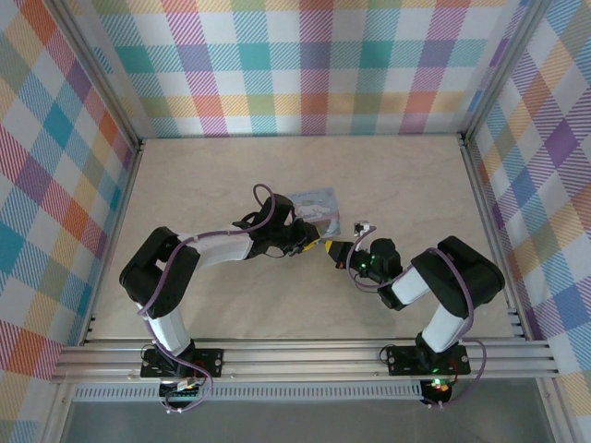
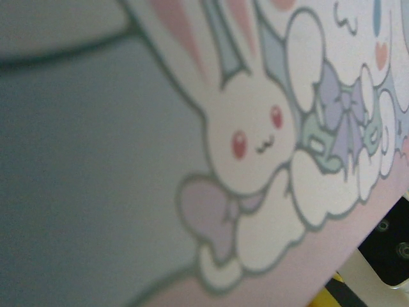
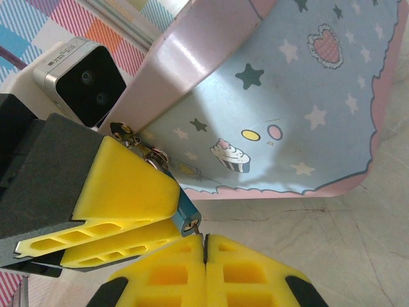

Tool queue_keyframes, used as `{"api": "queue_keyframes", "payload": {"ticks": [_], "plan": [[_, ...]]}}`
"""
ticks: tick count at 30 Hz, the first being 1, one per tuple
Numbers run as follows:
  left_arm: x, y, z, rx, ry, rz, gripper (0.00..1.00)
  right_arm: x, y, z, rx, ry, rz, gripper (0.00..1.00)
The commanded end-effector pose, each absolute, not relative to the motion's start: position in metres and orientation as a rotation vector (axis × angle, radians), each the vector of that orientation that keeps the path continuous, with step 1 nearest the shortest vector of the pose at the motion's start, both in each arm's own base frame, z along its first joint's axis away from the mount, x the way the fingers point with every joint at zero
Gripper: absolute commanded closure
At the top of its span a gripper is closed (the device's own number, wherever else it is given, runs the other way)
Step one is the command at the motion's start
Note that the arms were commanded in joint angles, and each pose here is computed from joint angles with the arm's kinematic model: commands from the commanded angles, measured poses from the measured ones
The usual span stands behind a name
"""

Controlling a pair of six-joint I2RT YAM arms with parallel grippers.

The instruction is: Unlock the padlock with the key

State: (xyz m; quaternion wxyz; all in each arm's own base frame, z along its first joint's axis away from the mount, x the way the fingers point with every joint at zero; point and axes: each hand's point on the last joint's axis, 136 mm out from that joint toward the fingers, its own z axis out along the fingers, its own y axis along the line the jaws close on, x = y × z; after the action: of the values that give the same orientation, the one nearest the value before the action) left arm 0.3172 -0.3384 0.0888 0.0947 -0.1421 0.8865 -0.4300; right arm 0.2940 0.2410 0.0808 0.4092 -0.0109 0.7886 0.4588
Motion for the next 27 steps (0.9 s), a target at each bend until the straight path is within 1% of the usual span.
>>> {"api": "queue_keyframes", "payload": {"ticks": [1, 18, 27], "plan": [[0.3252, -0.3464, 0.1038, -0.411, 2.59, -1.332, 0.79, 0.297, 0.2435, 0.0975, -0.042, 1.924, 1.169, 1.0], [0.3257, -0.346, 0.1054, -0.409, 2.585, -1.332, 0.79, 0.2956, 0.2425, 0.1031, -0.045, 1.905, 1.174, 1.0], [0.3263, -0.349, 0.1136, -0.414, 2.565, -1.369, 0.79, 0.3025, 0.2477, 0.0993, -0.026, 1.898, 1.201, 1.0]]}}
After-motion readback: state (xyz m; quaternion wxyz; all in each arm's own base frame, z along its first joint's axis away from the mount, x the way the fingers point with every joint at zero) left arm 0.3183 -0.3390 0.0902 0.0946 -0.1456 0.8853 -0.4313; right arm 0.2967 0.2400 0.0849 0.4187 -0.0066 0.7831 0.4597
